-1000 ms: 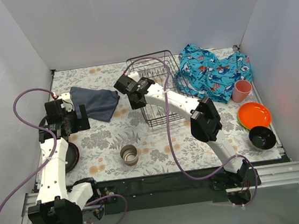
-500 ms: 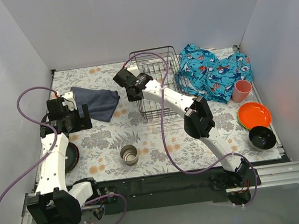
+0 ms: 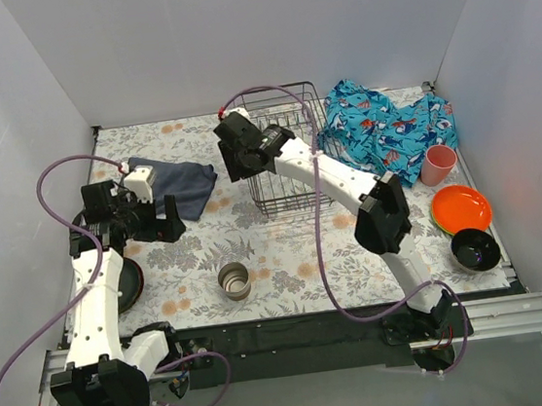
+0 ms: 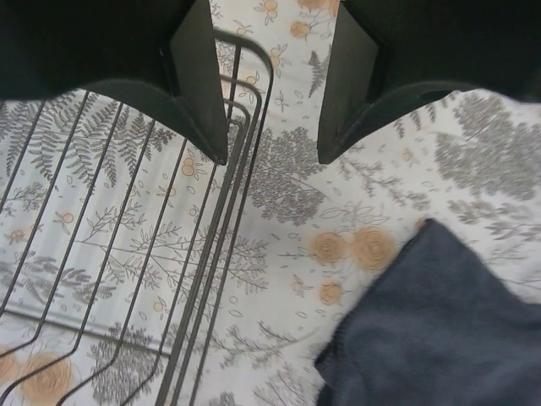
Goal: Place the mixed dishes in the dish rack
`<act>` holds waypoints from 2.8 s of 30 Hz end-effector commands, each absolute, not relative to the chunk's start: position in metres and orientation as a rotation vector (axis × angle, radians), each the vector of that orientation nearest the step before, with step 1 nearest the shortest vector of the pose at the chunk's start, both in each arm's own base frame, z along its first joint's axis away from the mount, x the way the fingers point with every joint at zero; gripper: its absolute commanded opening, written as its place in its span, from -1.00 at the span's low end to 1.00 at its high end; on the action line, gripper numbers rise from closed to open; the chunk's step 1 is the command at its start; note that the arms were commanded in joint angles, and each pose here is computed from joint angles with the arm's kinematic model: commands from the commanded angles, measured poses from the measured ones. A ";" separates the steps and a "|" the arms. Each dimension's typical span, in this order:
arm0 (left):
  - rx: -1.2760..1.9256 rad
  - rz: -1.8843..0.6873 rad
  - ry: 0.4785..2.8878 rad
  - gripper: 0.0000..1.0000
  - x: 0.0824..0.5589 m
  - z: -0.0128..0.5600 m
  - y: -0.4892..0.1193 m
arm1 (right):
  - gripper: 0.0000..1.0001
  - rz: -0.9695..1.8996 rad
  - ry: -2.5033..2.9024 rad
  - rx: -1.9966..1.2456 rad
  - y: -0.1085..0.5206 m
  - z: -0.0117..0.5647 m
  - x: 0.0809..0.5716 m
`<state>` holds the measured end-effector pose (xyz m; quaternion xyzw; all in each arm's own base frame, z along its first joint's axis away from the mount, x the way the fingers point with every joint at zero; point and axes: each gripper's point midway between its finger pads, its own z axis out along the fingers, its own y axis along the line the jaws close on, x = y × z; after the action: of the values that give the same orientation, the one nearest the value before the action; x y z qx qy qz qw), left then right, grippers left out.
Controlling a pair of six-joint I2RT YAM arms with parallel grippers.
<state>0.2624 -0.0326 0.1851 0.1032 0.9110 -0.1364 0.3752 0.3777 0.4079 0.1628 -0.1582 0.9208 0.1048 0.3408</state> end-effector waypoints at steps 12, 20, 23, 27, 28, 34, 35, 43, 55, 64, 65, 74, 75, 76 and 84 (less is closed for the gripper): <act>0.941 -0.749 2.539 0.31 0.203 0.114 -0.127 | 0.36 0.682 2.117 -0.945 0.323 0.270 0.273; 1.067 -0.696 2.596 0.12 0.203 0.091 -0.148 | 0.40 0.605 2.182 -0.803 0.270 0.256 0.276; 1.092 -0.634 2.635 0.01 0.203 0.080 -0.144 | 0.38 0.609 2.220 -0.749 0.258 0.248 0.281; 1.145 -0.598 2.672 -0.28 0.199 0.067 -0.141 | 0.36 0.648 2.262 -0.710 0.253 0.239 0.281; 1.164 -0.595 2.664 -0.39 0.200 0.068 -0.142 | 0.36 0.661 2.274 -0.698 0.251 0.237 0.281; 1.198 -0.637 2.577 -1.00 0.204 0.108 -0.153 | 0.36 0.856 2.336 -0.666 0.263 0.240 0.285; 1.197 -0.624 2.530 -1.00 0.211 0.126 -0.156 | 0.36 0.903 2.320 -0.654 0.268 0.250 0.288; 1.009 -0.227 2.049 -1.00 0.262 0.250 -0.138 | 0.44 1.588 2.156 -0.699 0.307 0.302 0.302; 0.904 0.371 1.382 -1.00 0.309 0.314 -0.147 | 0.83 2.036 2.314 -0.334 0.323 0.309 0.326; 0.952 0.619 1.018 -1.00 0.301 0.331 -0.186 | 0.92 2.014 2.423 -0.218 0.335 0.297 0.319; 0.925 0.629 0.981 -1.00 0.298 0.339 -0.189 | 0.92 2.019 2.433 -0.217 0.335 0.294 0.317; 0.958 0.632 0.943 -1.00 0.294 0.325 -0.217 | 0.92 1.998 2.431 -0.214 0.342 0.288 0.332; 0.957 0.629 0.942 -1.00 0.293 0.325 -0.217 | 0.91 1.995 2.428 -0.227 0.344 0.288 0.331; 0.960 0.631 0.942 -1.00 0.293 0.324 -0.217 | 0.91 1.996 2.430 -0.231 0.345 0.288 0.330; 0.984 0.586 0.943 -1.00 0.291 0.317 -0.228 | 0.90 2.019 2.411 -0.297 0.359 0.291 0.324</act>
<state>0.2961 -0.2252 0.3010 0.4725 0.4385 0.2809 0.7111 0.3249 0.3483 0.2688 -0.0555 0.7800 0.6227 -0.0290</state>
